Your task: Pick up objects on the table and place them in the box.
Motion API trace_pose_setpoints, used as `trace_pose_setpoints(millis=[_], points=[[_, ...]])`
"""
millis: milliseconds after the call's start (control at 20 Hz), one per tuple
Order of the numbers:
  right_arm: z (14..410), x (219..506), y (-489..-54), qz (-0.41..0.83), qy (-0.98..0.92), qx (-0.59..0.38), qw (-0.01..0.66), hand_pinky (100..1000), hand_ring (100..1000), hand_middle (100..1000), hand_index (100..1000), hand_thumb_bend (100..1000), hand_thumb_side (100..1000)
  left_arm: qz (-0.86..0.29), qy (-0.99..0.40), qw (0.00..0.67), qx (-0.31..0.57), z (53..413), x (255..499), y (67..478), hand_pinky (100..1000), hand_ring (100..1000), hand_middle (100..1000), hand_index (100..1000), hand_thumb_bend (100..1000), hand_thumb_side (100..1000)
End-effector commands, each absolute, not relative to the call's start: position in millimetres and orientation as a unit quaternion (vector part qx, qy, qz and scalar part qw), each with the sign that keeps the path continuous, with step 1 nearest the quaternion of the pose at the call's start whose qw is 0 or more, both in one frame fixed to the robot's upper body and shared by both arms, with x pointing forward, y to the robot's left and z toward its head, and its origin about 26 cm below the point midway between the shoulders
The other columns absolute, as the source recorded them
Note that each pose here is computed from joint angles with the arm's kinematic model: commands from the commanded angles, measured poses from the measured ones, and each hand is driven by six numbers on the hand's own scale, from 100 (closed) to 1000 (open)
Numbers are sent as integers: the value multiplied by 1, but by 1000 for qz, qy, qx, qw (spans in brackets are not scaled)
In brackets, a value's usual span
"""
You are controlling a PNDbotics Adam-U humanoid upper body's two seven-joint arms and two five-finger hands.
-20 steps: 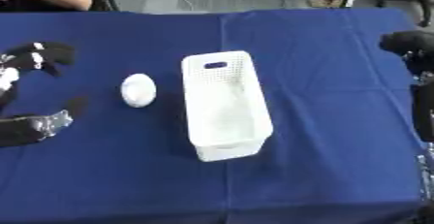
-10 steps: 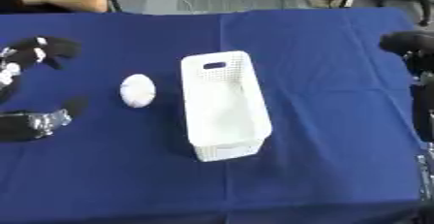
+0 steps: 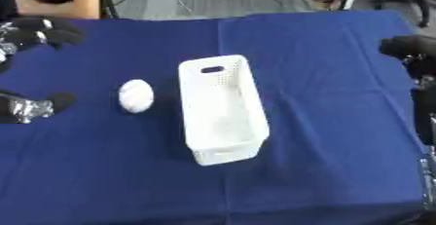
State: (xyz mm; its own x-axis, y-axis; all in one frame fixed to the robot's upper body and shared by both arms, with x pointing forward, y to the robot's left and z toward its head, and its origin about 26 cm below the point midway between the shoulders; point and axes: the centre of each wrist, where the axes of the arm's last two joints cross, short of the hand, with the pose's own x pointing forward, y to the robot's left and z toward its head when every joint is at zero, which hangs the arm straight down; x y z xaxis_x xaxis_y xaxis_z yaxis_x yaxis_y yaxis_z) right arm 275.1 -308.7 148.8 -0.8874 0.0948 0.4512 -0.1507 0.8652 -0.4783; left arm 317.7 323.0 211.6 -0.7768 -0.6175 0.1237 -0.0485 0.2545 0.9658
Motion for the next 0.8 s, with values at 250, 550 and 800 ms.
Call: trace_pose_setpoints(millis=[250,550,800], points=[[155,273,-310,270,-935,13,229,832,817,775,861,100,704,-589,-738,242,225,218,326,329,662,751,832,896,760,664],[154,273,-310,270,-935,14,229,832,817,775,861,100,704,-577,-738,272,220,210,341,328,650,744,831,887,730,692],[154,273,-310,271,-935,15,230,832,817,775,862,100,705,-569,-740,287,214,203,352,322,650,741,829,884,721,700]])
